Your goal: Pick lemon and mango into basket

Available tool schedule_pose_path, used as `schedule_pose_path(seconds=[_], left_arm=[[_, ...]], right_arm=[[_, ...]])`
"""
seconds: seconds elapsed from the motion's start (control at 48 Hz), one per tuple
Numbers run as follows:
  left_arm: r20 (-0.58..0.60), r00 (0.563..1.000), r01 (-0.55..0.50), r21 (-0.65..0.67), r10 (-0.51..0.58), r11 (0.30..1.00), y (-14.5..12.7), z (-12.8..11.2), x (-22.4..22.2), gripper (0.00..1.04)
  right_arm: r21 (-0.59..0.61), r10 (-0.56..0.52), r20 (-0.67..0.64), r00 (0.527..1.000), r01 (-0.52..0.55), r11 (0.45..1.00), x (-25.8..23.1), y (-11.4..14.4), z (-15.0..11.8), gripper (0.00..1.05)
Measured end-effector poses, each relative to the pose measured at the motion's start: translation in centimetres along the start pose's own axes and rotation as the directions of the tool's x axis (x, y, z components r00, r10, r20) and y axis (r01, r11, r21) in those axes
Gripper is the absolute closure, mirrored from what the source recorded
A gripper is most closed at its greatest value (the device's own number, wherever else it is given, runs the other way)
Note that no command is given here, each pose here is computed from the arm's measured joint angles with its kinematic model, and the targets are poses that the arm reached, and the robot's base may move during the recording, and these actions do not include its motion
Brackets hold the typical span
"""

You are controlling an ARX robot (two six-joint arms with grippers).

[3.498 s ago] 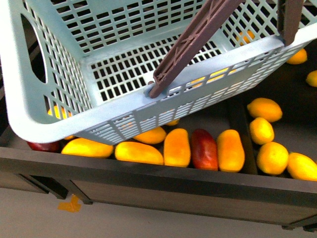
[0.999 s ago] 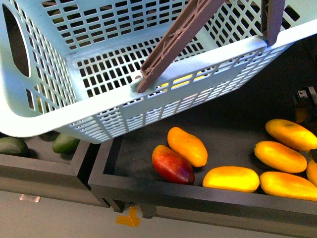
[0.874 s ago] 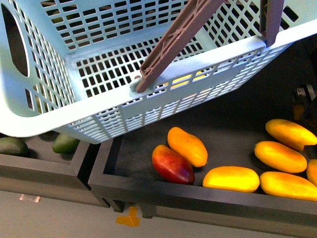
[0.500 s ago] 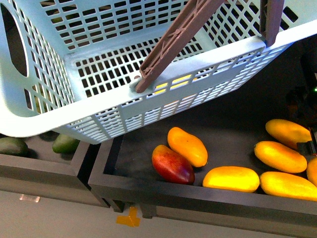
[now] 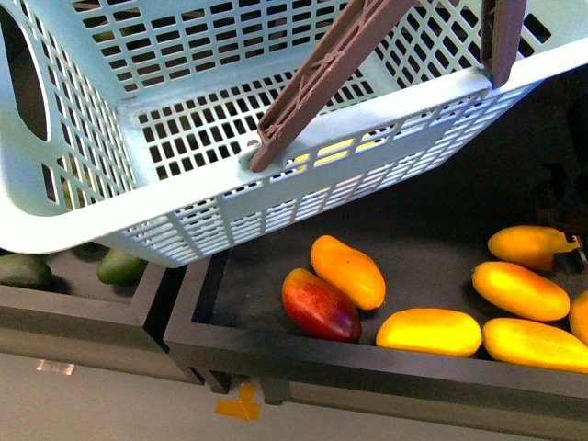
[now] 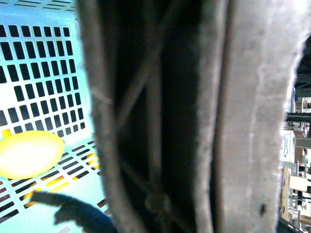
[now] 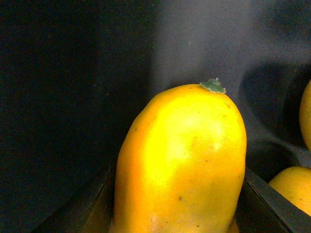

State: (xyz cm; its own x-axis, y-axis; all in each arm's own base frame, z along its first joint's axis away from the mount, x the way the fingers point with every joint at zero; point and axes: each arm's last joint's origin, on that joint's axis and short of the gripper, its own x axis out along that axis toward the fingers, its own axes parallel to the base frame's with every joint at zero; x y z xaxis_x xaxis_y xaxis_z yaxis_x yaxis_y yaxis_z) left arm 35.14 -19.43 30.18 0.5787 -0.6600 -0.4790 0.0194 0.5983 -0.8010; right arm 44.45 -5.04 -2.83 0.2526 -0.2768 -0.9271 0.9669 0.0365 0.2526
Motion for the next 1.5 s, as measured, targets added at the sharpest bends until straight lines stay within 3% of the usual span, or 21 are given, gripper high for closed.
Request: schedule_pose_path(seconds=[0.229,0.437,0.583,0.645,0.791,0.916,0.999,1.187,1.291,1.437,1.499], left_arm=[[0.000,1.000,0.000,0.000,0.000,1.000,0.0,0.0,0.0,0.91],[0.000,1.000,0.000,0.000,0.000,1.000,0.0,0.0,0.0,0.91],[0.000,1.000,0.000,0.000,0.000,1.000,0.0,0.0,0.0,0.91],[0.000,1.000,0.000,0.000,0.000,1.000,0.0,0.0,0.0,0.91],[-0.001,1.000,0.000,0.000,0.000,1.000,0.0,0.0,0.0,0.91],[0.000,1.000,0.000,0.000,0.000,1.000,0.0,0.0,0.0,0.91],[0.000,1.000,0.000,0.000,0.000,1.000,0.0,0.0,0.0,0.91],[0.000,1.000,0.000,0.000,0.000,1.000,0.0,0.0,0.0,0.91],[0.000,1.000,0.000,0.000,0.000,1.000,0.0,0.0,0.0,0.91],[-0.001,1.000,0.000,0.000,0.000,1.000,0.0,0.0,0.0,0.91],[0.000,1.000,0.000,0.000,0.000,1.000,0.0,0.0,0.0,0.91]], right_arm=[[-0.086,0.134,-0.034,0.990,-0.137,0.987,-3.5,-0.6,2.5,0.50],[-0.117,0.325,-0.018,0.946,-0.325,0.939,-10.5,-0.5,6.3,0.50],[-0.111,0.476,0.015,0.879,-0.472,0.875,-16.4,-0.9,9.0,0.50],[-0.101,0.562,0.041,0.826,-0.556,0.825,-20.2,-1.3,10.1,0.50],[-0.113,0.679,0.062,0.732,-0.670,0.733,-26.5,-1.7,10.6,0.50],[-0.161,0.757,0.039,0.652,-0.743,0.649,-31.1,-1.8,8.7,0.50],[-0.227,0.800,-0.021,0.599,-0.782,0.580,-34.0,-1.2,5.2,0.50],[-0.422,0.842,-0.105,0.530,-0.790,0.444,-37.2,0.7,-3.3,0.50],[-0.524,0.827,-0.155,0.540,-0.755,0.394,-37.8,1.3,-7.3,0.50],[-0.573,0.799,-0.195,0.568,-0.727,0.377,-37.0,1.8,-9.9,0.50],[-0.590,0.788,-0.203,0.581,-0.714,0.375,-36.5,1.9,-10.6,0.41]])
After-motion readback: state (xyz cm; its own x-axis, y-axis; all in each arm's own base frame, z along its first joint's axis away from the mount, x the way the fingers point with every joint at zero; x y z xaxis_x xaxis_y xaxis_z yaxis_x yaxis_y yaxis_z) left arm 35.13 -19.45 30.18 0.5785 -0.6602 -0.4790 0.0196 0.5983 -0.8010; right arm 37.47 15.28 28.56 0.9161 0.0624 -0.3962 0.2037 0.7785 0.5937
